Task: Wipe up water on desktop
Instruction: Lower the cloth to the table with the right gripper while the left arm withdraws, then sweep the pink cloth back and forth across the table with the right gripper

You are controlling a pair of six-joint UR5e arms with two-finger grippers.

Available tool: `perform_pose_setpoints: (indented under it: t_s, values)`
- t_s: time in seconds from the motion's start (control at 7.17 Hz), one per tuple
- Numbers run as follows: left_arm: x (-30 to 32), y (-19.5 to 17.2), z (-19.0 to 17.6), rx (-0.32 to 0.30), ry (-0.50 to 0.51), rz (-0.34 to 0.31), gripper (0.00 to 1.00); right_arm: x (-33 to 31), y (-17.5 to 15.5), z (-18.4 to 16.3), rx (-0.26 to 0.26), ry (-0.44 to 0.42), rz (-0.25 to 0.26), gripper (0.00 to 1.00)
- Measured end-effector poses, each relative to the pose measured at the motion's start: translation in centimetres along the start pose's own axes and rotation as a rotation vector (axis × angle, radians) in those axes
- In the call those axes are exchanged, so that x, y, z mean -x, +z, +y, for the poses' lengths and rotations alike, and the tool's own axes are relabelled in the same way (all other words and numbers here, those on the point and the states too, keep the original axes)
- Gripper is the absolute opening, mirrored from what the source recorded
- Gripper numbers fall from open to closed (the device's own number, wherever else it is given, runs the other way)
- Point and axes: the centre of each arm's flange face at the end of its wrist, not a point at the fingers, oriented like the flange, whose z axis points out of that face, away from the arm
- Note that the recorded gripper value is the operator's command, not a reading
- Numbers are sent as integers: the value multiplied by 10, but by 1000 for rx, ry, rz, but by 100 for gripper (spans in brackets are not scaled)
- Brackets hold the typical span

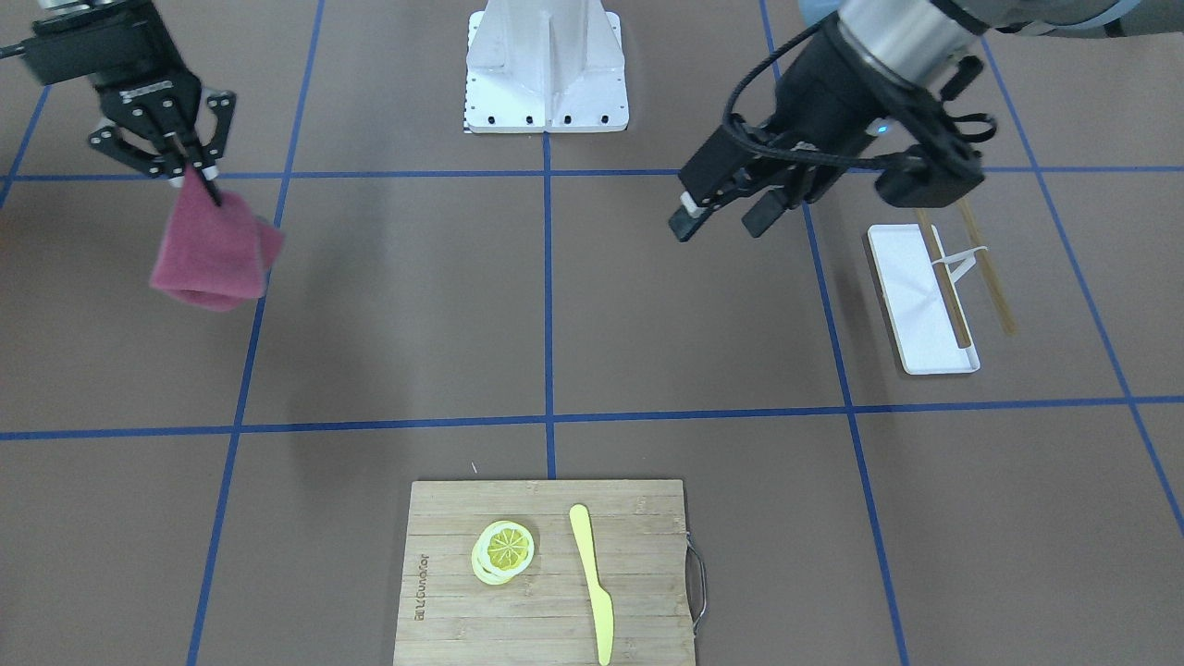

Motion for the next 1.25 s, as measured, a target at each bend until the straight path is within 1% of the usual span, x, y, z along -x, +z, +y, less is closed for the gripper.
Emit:
perform_pose_setpoints:
  t_s: [0.14,0.28,0.42,0.56,0.84,0.98,1.12,1.25]
  values:
    - [28,-10,-14,-22,26,-18,98,-53,13,10,76,68,56,0]
    - [60,-14,-23,-33,74,-46,98,-87,33,24,148,108,93,0]
    - [94,-18,-31,-40,129,-78,98,-96,57,38,211,114,106,0]
    - [119,-23,-41,-50,173,-104,98,-81,75,49,254,88,90,0]
    - [147,-35,-58,-72,212,-132,98,-22,104,63,321,18,41,0]
    - [155,-38,-62,-74,223,-141,98,23,117,66,351,2,28,0]
    - [158,-39,-63,-76,229,-145,98,76,126,68,376,6,25,0]
    - [160,-39,-64,-77,231,-146,98,123,130,72,400,8,17,0]
